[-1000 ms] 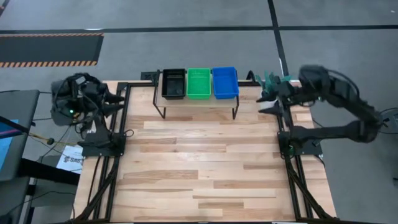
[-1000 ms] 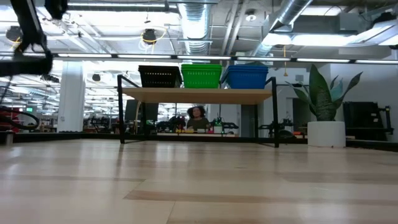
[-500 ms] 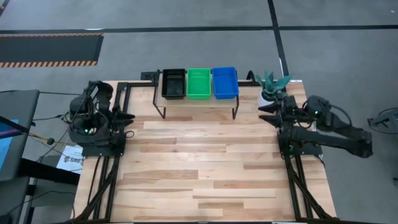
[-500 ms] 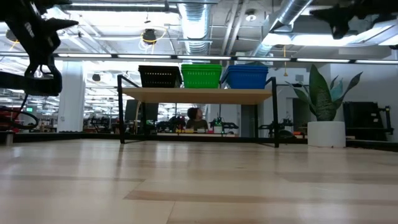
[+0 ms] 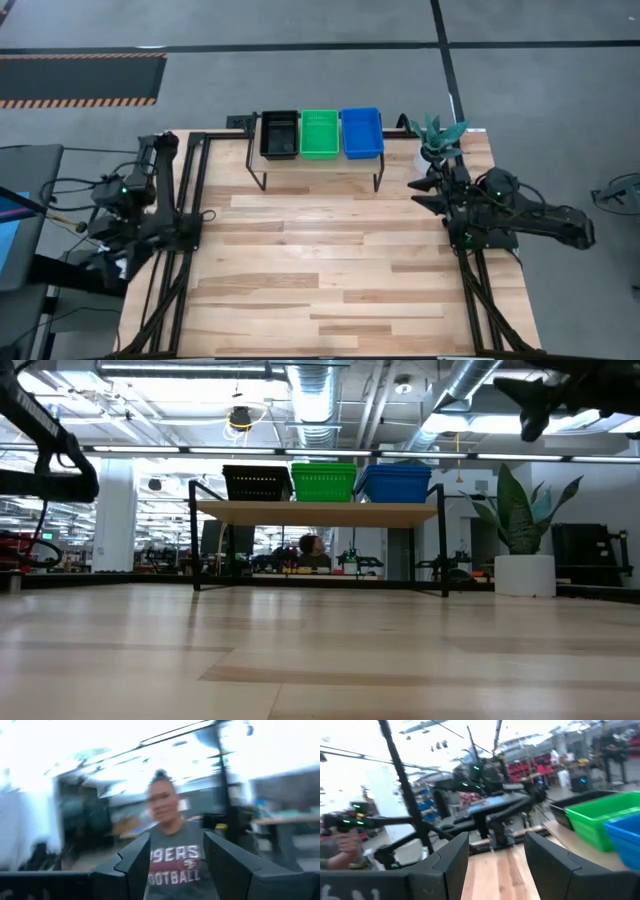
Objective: Stack baskets on shelf by color
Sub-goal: Return to Home Position
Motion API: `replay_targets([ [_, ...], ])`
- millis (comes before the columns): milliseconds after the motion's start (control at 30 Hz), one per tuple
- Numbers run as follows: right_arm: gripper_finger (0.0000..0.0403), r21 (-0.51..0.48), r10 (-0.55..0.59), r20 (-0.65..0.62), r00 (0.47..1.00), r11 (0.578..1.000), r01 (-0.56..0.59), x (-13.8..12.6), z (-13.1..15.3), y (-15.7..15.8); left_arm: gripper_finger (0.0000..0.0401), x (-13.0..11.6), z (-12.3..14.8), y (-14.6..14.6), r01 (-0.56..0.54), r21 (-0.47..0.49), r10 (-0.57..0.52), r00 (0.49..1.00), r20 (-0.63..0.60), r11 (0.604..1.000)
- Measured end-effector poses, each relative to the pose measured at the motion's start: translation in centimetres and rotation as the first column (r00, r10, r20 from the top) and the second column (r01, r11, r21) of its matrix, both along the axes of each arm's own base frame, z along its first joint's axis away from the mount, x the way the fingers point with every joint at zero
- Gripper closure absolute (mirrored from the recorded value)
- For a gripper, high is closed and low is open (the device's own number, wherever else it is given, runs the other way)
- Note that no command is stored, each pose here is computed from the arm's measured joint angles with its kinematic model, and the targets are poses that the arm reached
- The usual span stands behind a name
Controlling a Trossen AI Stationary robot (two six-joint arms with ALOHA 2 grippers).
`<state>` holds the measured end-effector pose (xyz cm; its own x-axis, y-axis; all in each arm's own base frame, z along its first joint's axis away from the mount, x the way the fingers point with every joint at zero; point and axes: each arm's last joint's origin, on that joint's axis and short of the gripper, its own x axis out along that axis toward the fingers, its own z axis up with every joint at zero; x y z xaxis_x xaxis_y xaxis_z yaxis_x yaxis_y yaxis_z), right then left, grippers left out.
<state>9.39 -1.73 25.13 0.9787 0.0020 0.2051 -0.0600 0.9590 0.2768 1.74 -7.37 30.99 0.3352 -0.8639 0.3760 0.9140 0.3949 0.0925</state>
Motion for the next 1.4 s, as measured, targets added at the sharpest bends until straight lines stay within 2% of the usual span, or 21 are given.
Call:
replay_targets([
  [67,0.0188,-0.008,0.027,0.029,0.999,1.000,-0.027,0.1,-0.1,0.2,0.0227,-0.2,-0.5,0.2,0.022,0.025,-0.024,0.996,0.085,0.999],
  [200,0.0189,-0.017,0.085,0.041,0.995,0.996,-0.085,0.3,-0.5,0.8,0.0227,0.5,-1.8,1.1,-0.201,0.014,0.201,0.979,0.022,0.980],
  [267,0.0191,-0.014,0.100,0.035,0.994,0.995,-0.100,0.4,-0.7,1.0,0.0227,0.5,-2.2,2.0,-0.263,-0.012,0.263,0.965,0.004,0.965],
  [367,0.0191,-0.012,0.099,0.039,0.994,0.995,-0.098,0.5,-1.3,1.3,0.0227,0.2,-2.0,2.7,-0.186,-0.036,0.188,0.980,0.070,0.982],
  [433,0.0190,-0.027,0.104,0.058,0.993,0.994,-0.103,0.7,-1.8,1.5,0.0227,0.2,-2.0,2.5,-0.152,-0.019,0.153,0.983,0.103,0.988],
  [533,0.0188,-0.049,0.137,0.079,0.987,0.990,-0.133,0.8,-2.5,1.9,0.0227,0.4,-2.4,2.2,-0.161,-0.017,0.162,0.982,0.094,0.987],
  [667,0.0189,-0.074,0.162,0.112,0.980,0.985,-0.154,0.9,-3.5,2.3,0.0227,0.9,-4.4,1.4,-0.162,0.005,0.162,0.985,0.058,0.987],
  [900,0.0190,-0.048,0.095,0.081,0.992,0.995,-0.092,1.1,-5.6,2.5,0.0227,2.3,-8.8,0.0,-0.193,-0.035,0.190,0.979,-0.069,0.981],
  [1000,0.0189,-0.074,0.095,0.068,0.993,0.993,-0.090,1.2,-5.7,2.6,0.0227,2.8,-10.8,-0.4,-0.207,-0.037,0.201,0.971,-0.128,0.978],
  [1167,0.0189,-0.156,0.099,0.041,0.994,0.984,-0.091,1.4,-6.0,2.9,0.0227,3.4,-11.3,-0.3,-0.245,0.003,0.242,0.953,-0.182,0.969],
  [1400,0.0190,-0.144,-0.057,-0.060,0.997,0.988,0.048,1.8,-6.9,2.5,0.0227,4.4,-12.3,0.1,-0.332,0.098,0.346,0.912,-0.221,0.938],
])
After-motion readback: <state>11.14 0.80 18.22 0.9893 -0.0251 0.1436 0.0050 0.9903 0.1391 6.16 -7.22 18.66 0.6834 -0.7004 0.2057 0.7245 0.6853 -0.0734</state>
